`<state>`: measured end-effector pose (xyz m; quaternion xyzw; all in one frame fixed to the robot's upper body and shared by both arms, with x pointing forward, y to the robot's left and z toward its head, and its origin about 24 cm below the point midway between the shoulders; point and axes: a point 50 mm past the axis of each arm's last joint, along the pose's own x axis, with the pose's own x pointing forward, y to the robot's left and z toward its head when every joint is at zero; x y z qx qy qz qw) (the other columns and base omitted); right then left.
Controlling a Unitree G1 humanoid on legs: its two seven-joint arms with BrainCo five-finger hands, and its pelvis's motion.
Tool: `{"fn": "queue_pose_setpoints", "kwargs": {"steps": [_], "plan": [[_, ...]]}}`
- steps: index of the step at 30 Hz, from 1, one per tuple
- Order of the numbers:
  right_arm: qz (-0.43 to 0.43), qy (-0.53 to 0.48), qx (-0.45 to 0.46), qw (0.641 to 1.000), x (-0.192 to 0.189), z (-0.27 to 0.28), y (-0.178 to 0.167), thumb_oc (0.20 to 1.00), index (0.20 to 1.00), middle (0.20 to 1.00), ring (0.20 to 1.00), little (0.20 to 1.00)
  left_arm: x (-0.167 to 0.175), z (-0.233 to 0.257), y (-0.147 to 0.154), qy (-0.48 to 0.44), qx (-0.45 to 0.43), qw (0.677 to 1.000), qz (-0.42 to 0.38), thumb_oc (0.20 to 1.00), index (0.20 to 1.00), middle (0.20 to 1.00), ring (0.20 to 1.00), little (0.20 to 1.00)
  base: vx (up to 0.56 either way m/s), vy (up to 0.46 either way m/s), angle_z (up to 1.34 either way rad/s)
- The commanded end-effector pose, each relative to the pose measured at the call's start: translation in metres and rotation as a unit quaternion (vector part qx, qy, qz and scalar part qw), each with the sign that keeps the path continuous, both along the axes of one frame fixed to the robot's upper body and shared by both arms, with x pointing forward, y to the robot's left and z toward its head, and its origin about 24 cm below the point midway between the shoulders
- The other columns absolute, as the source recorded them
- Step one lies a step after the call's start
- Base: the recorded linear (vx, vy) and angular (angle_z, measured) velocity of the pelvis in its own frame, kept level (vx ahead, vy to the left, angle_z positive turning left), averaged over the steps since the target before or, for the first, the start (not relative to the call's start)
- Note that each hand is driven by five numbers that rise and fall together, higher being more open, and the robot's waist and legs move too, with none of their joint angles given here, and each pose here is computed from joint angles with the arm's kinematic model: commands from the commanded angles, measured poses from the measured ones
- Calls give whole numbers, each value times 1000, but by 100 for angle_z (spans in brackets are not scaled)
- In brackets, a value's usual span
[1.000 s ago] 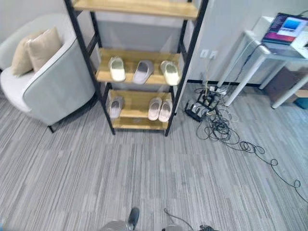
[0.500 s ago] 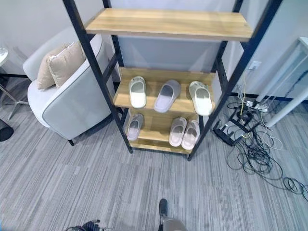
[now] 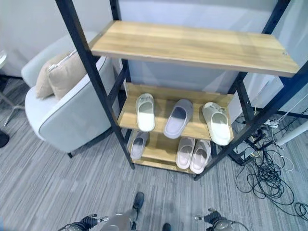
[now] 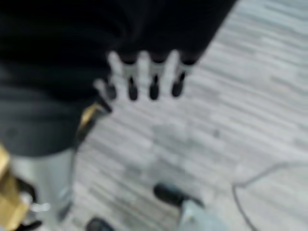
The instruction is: Arrange the slippers neatly on the shoe rack.
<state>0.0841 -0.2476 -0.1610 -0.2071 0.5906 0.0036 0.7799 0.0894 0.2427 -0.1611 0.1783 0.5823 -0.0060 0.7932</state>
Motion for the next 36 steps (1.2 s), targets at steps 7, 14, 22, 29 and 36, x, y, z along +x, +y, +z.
{"fn": "queue_pose_setpoints", "kwargs": {"steps": [7,14,22,29,36], "plan": [[53,38,-30,997,-21,0,-12,1000,1000,1000,1000,1000,-9,-3,-4,17,7,1000,-19,1000,1000,1000,1000,1000,20,21,-36],[70,19,-30,997,-10,2,-11,1000,1000,1000,1000,1000,-13,-2,0,19,12,999,-38,1000,1000,1000,1000,1000,57,-209,-13],[93,-45,-35,994,24,11,-8,1000,1000,1000,1000,1000,-27,-6,-4,38,7,999,-38,1000,1000,1000,1000,1000,62,-96,25],[84,-111,-6,990,52,17,9,1000,1000,1000,1000,1000,-24,-7,-13,31,2,998,-60,1000,1000,1000,1000,1000,79,10,9],[163,-300,33,939,115,70,30,1000,1000,1000,1000,1000,-10,-2,-9,-13,1,998,-66,1000,1000,1000,1000,1000,-13,30,1]]}}
